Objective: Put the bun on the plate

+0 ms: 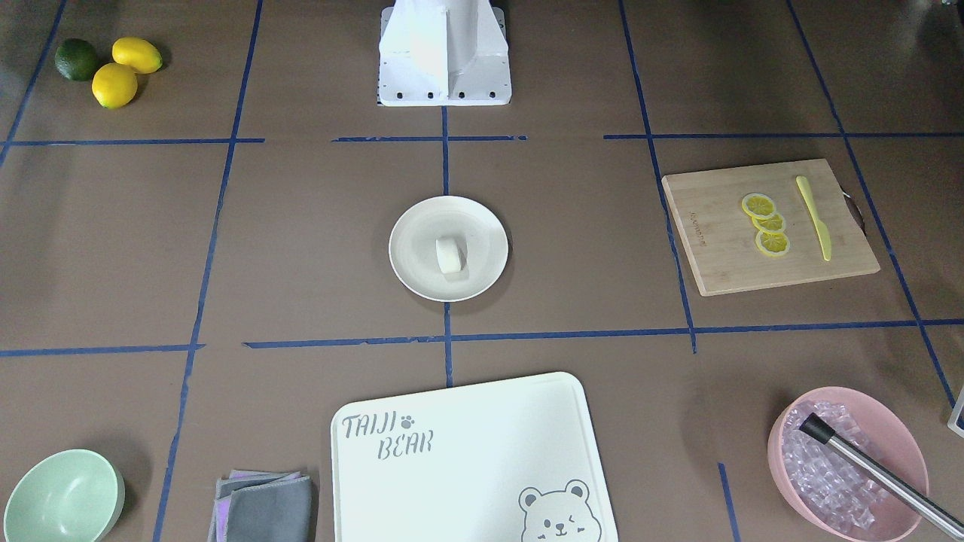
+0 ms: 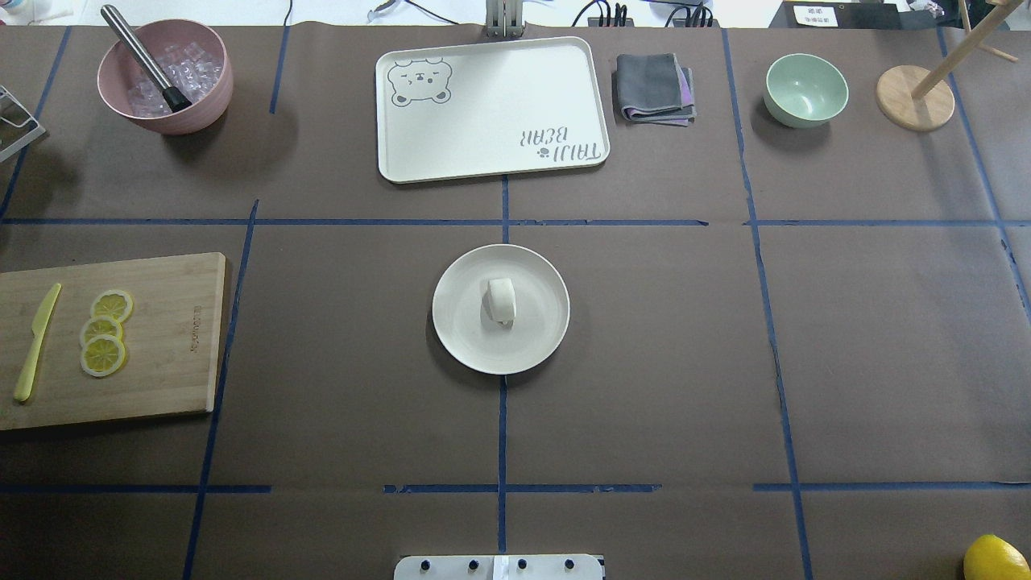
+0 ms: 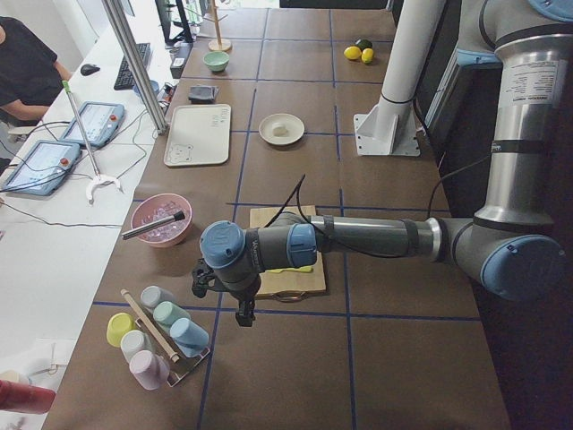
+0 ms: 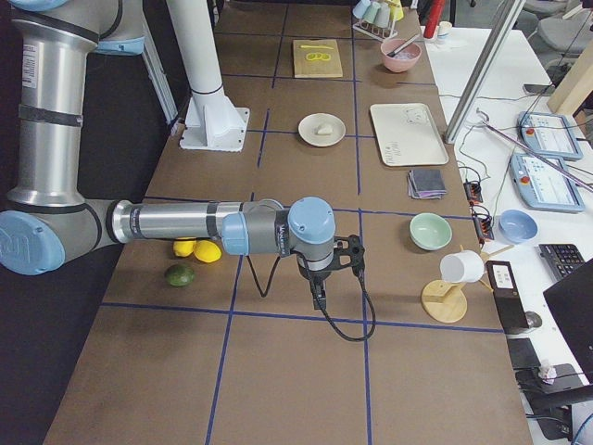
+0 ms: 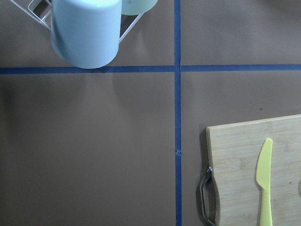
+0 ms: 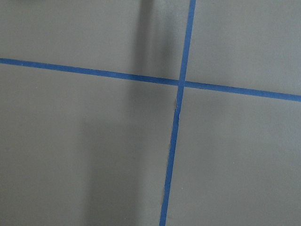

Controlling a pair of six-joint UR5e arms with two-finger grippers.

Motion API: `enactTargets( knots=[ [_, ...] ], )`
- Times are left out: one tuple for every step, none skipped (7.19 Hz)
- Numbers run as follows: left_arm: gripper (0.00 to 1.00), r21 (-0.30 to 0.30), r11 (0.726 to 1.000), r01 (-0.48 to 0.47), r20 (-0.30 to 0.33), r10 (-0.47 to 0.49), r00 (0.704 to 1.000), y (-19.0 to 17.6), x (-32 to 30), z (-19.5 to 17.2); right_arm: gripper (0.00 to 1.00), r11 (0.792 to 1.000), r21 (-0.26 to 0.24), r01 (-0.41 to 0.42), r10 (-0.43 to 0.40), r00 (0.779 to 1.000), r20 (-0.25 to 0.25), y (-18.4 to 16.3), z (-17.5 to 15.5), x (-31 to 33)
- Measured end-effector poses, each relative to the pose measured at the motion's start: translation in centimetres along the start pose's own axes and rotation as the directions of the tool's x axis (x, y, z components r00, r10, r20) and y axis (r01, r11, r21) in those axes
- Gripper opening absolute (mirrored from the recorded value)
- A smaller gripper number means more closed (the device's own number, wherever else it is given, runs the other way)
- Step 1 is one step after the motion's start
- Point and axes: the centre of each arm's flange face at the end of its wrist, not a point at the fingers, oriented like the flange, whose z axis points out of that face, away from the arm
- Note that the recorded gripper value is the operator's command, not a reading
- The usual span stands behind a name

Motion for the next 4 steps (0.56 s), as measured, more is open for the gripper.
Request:
enactTargets(
  knots=[
    [1.0,0.0,1.0,0.0,0.0,0.0,1.0,0.01,-0.01,0.01,1.0,1.0,0.0,0.0,0.0,1.0,0.0,0.0,0.01,0.0],
    [1.0,0.0,1.0,0.0,0.0,0.0,1.0,0.0,0.02,-0.02,1.0,1.0,-0.001,0.001,-0.001,1.0,0.0,0.0,0.02,0.02],
    [1.0,0.001,1.0,-0.002,0.0,0.002,1.0,-0.04,0.08,-0.07,1.0,1.0,-0.001,0.0,0.0,1.0,0.0,0.01,0.04,0.04],
    [1.0,0.002,1.0,-0.003,0.0,0.003,1.0,-0.08,0.13,-0.13,1.0,1.0,0.0,0.0,0.0,1.0,0.0,0.01,0.01,0.04]
  ],
)
